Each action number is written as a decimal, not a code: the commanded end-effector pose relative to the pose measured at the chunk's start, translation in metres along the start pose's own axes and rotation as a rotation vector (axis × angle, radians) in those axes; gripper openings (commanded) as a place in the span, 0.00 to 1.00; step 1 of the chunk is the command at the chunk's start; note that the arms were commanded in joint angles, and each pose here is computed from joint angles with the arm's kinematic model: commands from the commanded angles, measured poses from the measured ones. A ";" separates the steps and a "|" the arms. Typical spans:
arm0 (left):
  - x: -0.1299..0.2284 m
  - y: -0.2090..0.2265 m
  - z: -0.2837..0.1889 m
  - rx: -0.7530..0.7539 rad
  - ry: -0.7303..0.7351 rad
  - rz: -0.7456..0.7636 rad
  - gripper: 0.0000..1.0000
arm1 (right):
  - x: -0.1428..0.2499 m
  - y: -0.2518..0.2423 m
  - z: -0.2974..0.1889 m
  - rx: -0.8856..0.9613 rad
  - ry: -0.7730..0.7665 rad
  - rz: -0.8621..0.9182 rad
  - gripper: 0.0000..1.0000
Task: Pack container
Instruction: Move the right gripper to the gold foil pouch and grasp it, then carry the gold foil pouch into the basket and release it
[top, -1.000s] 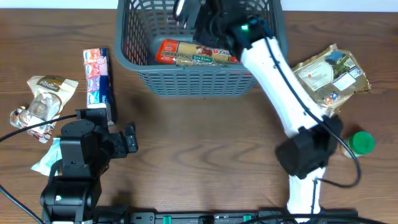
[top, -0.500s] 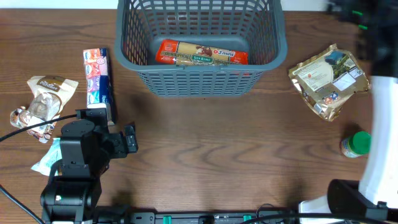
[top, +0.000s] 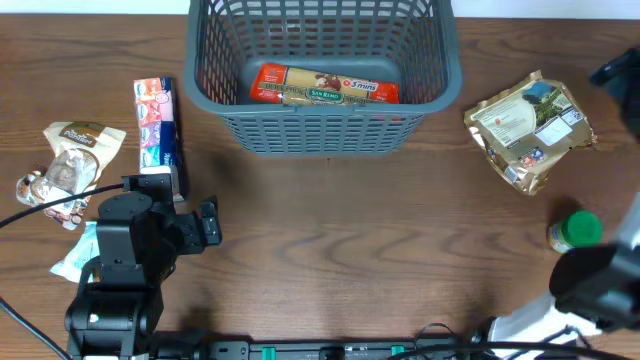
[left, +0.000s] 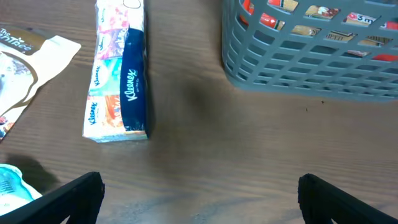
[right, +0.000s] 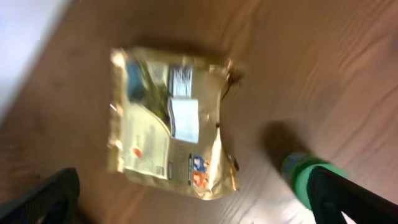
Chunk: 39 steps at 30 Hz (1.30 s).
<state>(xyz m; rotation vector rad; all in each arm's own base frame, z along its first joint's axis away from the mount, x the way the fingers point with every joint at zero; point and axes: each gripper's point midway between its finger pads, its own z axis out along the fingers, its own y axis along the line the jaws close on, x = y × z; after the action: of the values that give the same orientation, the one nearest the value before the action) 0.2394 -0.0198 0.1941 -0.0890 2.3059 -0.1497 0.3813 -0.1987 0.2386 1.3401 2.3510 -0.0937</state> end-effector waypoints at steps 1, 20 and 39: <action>-0.008 0.000 -0.006 -0.001 -0.023 -0.008 0.98 | 0.026 0.006 0.055 0.004 0.150 -0.034 0.99; -0.008 0.000 -0.006 -0.001 -0.023 -0.008 0.99 | 0.090 0.004 0.218 0.052 0.415 -0.154 0.99; -0.008 0.000 -0.006 -0.001 -0.023 -0.008 0.98 | 0.104 0.014 0.222 0.035 0.442 -0.263 0.01</action>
<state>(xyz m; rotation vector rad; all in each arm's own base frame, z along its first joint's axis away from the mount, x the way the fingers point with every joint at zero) 0.2393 -0.0198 0.1940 -0.0890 2.3063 -0.1497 0.4410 -0.1800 0.0398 1.1677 2.7512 0.1543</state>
